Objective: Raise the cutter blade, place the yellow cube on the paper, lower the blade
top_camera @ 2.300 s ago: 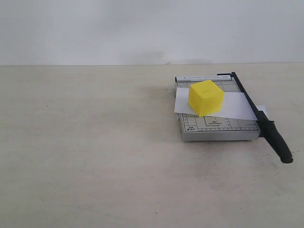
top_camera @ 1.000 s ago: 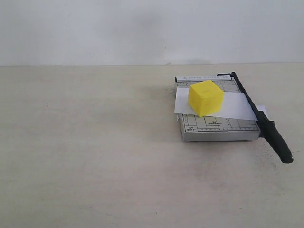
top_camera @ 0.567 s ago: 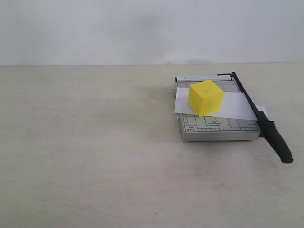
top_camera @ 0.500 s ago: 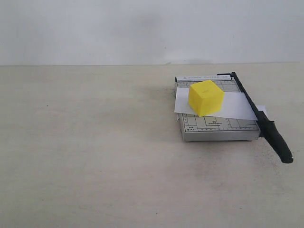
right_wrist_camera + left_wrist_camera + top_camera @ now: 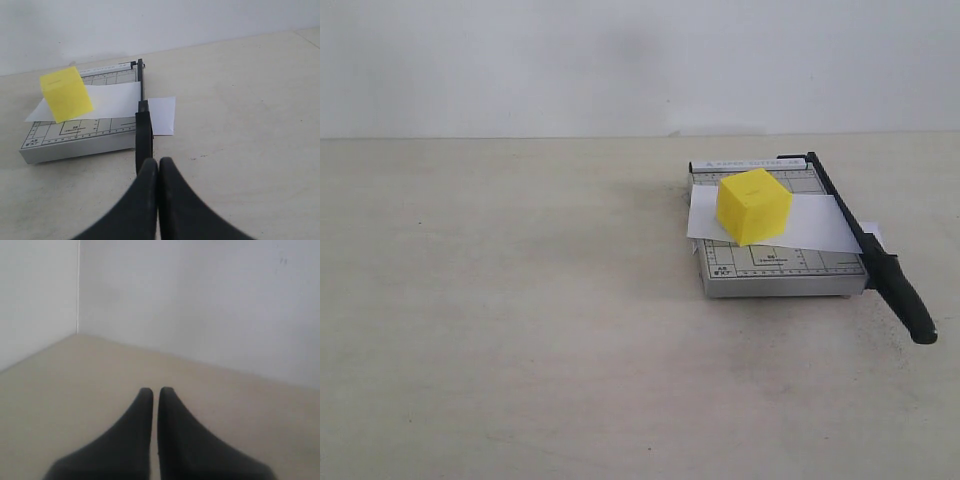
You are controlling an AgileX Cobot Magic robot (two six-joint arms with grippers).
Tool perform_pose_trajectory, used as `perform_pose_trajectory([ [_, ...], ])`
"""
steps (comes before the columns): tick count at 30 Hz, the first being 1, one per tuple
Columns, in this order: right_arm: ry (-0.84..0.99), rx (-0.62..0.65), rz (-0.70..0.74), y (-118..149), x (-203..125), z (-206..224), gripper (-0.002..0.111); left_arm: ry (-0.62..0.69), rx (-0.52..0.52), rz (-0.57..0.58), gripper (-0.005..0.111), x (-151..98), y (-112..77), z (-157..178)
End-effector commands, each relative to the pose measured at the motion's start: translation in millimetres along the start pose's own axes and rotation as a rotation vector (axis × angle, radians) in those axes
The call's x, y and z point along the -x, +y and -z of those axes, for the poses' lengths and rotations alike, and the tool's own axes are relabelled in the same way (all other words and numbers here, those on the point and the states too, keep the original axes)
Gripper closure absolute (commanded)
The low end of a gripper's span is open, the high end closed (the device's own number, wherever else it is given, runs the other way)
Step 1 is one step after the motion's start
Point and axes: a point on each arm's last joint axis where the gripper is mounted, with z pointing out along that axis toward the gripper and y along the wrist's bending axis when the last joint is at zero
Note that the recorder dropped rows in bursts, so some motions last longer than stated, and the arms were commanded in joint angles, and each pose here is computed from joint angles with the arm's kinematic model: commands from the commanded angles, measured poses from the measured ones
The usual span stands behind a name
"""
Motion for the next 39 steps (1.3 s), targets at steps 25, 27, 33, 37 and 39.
perform_pose_trajectory([
  [25, -0.014, 0.002, 0.007, 0.2, 1.2, 0.4, 0.108, 0.166, 0.064, -0.002, 0.102, -38.9, 5.2, -6.3],
  [27, -0.014, 0.002, 0.007, 0.2, 1.2, 0.4, 0.108, 0.166, 0.064, -0.002, 0.102, -38.9, 5.2, -6.3],
  [33, -0.004, 0.002, 0.007, 0.2, 0.3, 0.4, 0.108, 0.166, 0.064, -0.002, 0.102, -38.9, 5.2, -6.3],
  [37, -0.004, 0.002, 0.007, 0.2, 0.3, 0.4, 0.108, 0.166, 0.064, -0.002, 0.102, -38.9, 5.2, -6.3],
  [39, -0.004, 0.002, 0.007, 0.2, 0.3, 0.4, 0.108, 0.166, 0.064, -0.002, 0.102, -38.9, 5.2, -6.3],
])
